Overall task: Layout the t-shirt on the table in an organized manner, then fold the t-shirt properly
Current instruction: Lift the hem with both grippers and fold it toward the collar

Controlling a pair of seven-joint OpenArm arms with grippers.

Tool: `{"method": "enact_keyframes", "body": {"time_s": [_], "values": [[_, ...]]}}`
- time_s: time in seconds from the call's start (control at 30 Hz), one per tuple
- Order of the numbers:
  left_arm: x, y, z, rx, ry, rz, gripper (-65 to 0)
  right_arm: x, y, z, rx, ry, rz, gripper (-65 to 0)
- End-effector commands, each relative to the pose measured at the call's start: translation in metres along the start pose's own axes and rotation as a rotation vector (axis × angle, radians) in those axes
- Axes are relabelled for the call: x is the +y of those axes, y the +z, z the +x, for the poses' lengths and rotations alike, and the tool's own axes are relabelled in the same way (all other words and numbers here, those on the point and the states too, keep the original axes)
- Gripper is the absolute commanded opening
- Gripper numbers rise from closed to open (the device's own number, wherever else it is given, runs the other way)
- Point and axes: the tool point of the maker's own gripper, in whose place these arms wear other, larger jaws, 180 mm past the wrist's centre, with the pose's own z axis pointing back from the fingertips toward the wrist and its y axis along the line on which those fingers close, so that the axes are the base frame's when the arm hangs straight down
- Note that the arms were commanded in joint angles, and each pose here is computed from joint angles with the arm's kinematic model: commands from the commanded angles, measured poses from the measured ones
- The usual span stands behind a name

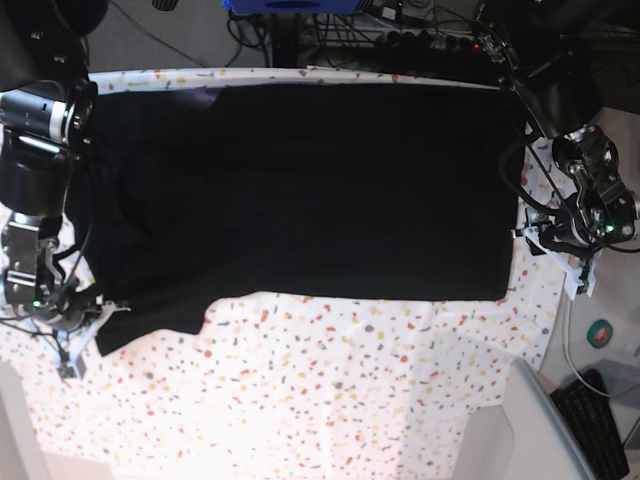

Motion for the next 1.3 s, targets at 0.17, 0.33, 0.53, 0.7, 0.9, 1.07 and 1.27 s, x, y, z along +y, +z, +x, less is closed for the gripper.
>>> {"method": "enact_keyframes", "body": {"time_s": [0.17, 0.33, 0.53, 0.7, 0.9, 1.07, 1.27], "values": [[0.004, 0.013, 0.048, -0.092, 0.014, 0.002, -34.9, -0.014, 0.007, 0.030, -0.072, 0.004, -0.028, -65.0], [-0.027, -0.007, 0.094, -0.154, 0.051, -0.108, -34.9, -0.014, 0.007, 0.030, -0.071, 0.004, -0.028, -65.0], [-0.052, -0.046, 0.119, -0.156, 0.060, -0.223, -34.9, -0.013, 0.006, 0.030, -0.071, 0.004, -0.026, -65.0], [-0.020, -0.052, 0.126, -0.185, 0.166, -0.138, -34.7, -0.014, 0.007, 0.028, -0.068, 0.003, -0.028, -65.0], [-0.004, -0.052, 0.124, -0.185, 0.183, -0.093, -21.9, -0.013, 0.006, 0.022, -0.060, 0.004, -0.026, -65.0], [-0.007, -0.053, 0.121, -0.182, 0.188, -0.102, -16.1, -0.013, 0.006, 0.022, -0.062, 0.004, -0.026, -65.0], [-0.016, -0.057, 0.117, -0.167, 0.185, -0.116, -16.1, -0.013, 0.006, 0.022, -0.062, 0.004, -0.026, -65.0]]}}
